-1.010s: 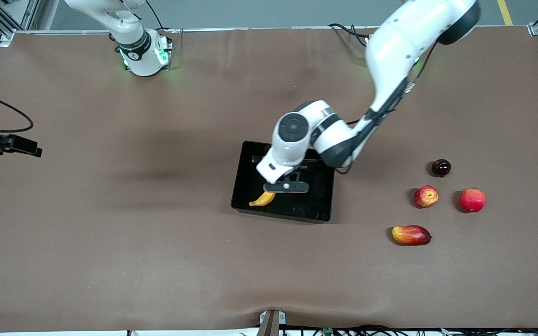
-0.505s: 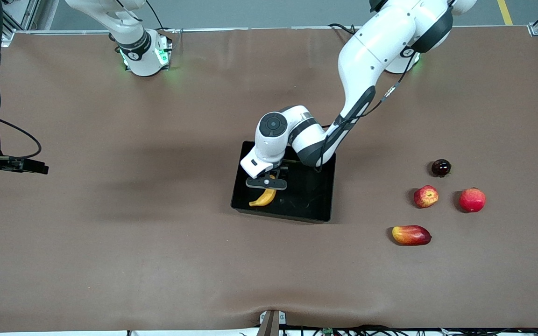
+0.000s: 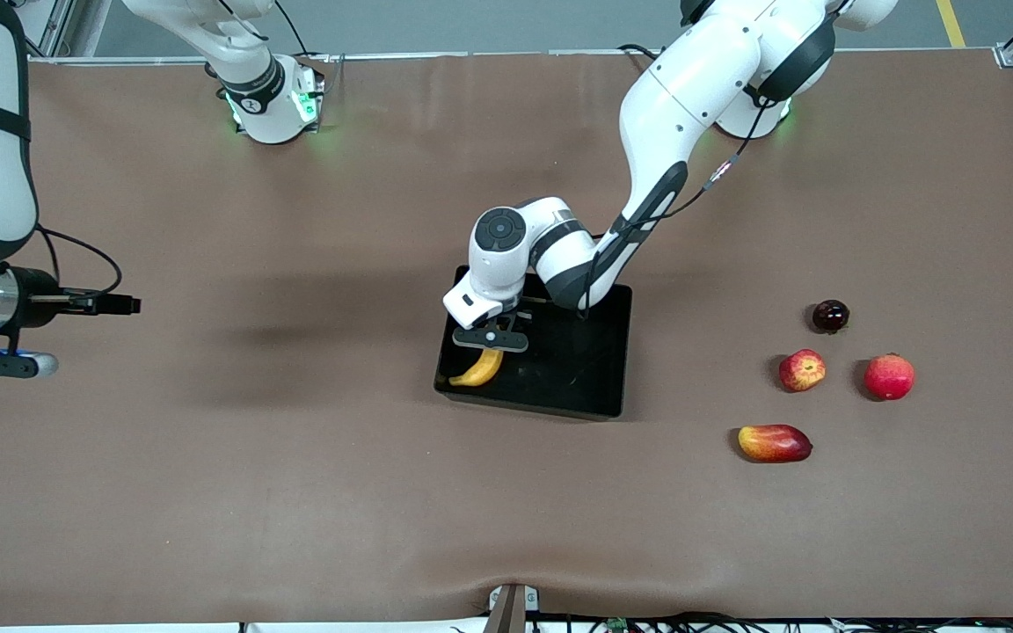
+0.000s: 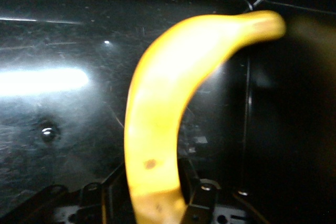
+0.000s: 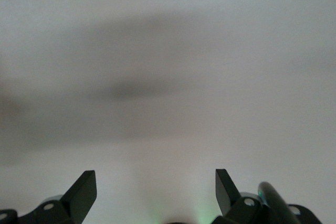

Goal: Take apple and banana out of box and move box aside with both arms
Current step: 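Lift the banana out with the left gripper while the right gripper reaches the tray, then set the banana beside the mango while the right gripper grips the tray rim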

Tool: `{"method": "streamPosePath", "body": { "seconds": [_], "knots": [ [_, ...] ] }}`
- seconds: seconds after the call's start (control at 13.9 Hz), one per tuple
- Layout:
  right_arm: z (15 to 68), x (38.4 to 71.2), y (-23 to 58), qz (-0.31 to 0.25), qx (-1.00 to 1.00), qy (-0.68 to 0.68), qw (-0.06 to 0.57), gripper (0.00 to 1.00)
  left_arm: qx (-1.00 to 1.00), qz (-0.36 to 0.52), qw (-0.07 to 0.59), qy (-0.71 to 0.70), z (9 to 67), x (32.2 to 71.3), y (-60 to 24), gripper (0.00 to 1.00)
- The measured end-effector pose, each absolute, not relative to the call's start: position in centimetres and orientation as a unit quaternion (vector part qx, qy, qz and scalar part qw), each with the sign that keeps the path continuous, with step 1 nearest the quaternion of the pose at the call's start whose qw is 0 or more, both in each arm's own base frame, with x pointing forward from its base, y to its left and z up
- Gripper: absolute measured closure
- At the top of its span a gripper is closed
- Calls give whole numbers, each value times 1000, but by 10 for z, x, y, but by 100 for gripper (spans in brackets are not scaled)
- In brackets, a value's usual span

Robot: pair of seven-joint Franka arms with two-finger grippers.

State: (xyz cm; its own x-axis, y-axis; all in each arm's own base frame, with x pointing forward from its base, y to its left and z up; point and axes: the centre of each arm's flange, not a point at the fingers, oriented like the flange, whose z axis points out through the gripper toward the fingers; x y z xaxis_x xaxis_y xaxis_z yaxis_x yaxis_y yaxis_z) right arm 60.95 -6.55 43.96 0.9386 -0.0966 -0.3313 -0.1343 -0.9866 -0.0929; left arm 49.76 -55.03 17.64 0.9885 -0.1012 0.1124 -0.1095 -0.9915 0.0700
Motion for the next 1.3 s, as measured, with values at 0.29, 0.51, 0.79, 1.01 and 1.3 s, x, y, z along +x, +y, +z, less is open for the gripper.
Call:
{"method": "streamPosePath", "body": {
  "seconds": [0.29,0.51,0.79,1.01,1.3],
  "knots": [
    [437,608,-43,182,-972,113,93,0,997,63,19,-49,217,510,-546,64],
    [440,609,-1,184,-972,109,99,0,996,86,9,-31,286,532,-527,65],
    [436,615,56,161,-974,128,96,0,996,89,-4,10,367,577,-461,65],
    [411,609,135,135,-978,137,85,0,998,65,-17,15,407,630,-357,65],
    [380,582,266,110,-981,148,66,0,999,36,-30,20,407,688,-203,65]
  ]
}}
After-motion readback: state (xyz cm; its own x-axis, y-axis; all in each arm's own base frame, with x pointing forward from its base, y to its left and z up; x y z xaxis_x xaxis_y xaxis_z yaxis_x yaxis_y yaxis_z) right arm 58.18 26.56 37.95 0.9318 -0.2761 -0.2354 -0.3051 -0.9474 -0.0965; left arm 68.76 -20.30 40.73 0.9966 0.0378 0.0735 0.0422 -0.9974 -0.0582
